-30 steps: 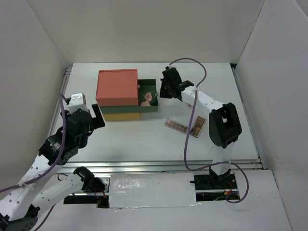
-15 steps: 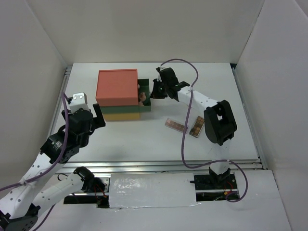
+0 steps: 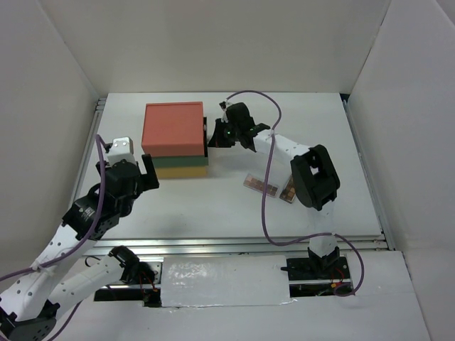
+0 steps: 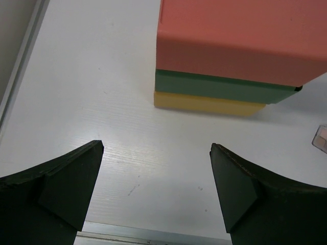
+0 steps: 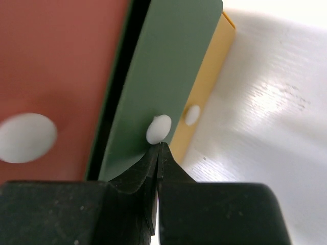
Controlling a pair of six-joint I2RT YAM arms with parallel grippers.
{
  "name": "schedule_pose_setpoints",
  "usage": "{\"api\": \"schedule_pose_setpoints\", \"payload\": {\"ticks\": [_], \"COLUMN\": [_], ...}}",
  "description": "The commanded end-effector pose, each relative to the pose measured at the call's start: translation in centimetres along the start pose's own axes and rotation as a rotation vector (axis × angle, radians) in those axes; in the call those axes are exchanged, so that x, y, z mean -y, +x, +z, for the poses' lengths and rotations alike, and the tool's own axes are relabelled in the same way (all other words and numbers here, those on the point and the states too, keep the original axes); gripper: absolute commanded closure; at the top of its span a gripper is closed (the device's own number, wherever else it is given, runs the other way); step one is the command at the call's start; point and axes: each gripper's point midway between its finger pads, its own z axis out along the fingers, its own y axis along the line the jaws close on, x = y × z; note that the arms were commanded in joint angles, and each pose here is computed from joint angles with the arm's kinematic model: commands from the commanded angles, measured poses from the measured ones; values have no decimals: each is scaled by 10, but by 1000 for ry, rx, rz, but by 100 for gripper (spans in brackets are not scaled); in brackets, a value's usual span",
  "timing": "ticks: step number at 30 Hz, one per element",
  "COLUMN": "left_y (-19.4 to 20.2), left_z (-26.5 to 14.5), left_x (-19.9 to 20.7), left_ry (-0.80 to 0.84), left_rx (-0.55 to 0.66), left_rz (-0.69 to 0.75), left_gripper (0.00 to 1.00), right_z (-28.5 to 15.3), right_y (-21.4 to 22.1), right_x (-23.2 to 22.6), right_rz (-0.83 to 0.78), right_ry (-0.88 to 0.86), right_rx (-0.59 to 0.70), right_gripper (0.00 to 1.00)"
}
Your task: Organize the makeup
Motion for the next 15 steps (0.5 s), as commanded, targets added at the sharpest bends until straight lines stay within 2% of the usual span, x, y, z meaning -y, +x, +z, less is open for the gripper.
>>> {"api": "schedule_pose_setpoints", "payload": {"ticks": [1, 6, 11, 15], "left_y": [-4, -11, -24, -62], "left_z": [0, -5, -14, -19], "left_x": [15, 28, 42, 60], "left_ry": [81, 170, 258, 314], "left_rx": [15, 41, 79, 142], "left_rz": [13, 10, -21, -64], "left_gripper": [1, 1, 1, 1], "right_z": [-6, -9, -4, -10], "right_y": [-26, -26, -19, -19], "right_x": [-29, -37, -28, -31], "right_rz": [-28, -28, 20, 32], "right_ry": [-103, -214, -240, -274], "right_rx": [91, 85, 52, 55], "right_gripper": [99, 94, 92, 91]}}
